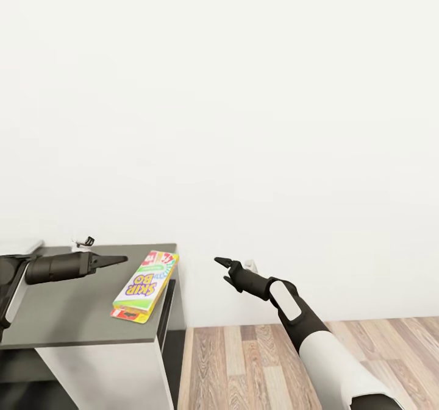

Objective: Put all the toys in the child's room - the three board games (two on the bed and one on the table), the two jigsaw puzzles on the table, and the tennis ball on the table - inside the toy box on the table in the child's room.

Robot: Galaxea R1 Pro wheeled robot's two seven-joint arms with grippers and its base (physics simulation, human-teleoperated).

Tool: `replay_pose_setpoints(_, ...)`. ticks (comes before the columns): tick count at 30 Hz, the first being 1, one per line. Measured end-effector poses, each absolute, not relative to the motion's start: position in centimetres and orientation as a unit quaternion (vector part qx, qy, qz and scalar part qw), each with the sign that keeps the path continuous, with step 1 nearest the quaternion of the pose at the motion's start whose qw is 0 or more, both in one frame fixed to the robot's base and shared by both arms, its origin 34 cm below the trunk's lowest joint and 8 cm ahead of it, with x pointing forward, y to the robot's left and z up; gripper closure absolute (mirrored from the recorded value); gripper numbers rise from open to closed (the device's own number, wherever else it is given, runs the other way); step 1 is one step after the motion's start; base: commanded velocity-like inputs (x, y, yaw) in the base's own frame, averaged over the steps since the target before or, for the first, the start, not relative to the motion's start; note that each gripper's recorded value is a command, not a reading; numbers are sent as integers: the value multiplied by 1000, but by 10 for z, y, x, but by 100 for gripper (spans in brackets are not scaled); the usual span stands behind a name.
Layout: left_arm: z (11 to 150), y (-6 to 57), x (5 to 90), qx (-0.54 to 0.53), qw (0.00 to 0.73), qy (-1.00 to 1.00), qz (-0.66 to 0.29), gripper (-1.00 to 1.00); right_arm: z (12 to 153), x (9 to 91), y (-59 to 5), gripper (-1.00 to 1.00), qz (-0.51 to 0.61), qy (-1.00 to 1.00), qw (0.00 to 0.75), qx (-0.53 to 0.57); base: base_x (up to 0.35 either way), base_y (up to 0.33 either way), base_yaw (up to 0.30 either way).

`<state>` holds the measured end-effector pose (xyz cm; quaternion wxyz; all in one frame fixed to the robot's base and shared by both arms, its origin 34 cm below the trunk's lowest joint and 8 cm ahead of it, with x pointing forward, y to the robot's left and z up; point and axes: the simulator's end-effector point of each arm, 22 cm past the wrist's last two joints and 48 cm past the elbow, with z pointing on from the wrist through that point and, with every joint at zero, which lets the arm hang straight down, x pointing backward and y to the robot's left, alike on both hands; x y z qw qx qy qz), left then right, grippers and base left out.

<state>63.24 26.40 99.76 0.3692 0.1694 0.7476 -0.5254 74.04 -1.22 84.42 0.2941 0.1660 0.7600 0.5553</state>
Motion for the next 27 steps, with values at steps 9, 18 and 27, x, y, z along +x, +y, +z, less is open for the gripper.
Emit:
replay_pose_setpoints(9, 982, 264, 631, 170, 370, 747, -525, -100, 828, 740, -13, -100, 555, 759, 297, 167, 0, 0, 0)
replay_pose_setpoints(18, 976, 265, 631, 170, 370, 748, -525, -100, 823, 739, -11, -100, 555, 760, 296, 164, 0, 0, 0)
replay_pose_setpoints(27, 976, 265, 631, 169, 370, 748, -525, -100, 823, 738, -10, -100, 555, 760, 296, 164, 0, 1, 0)
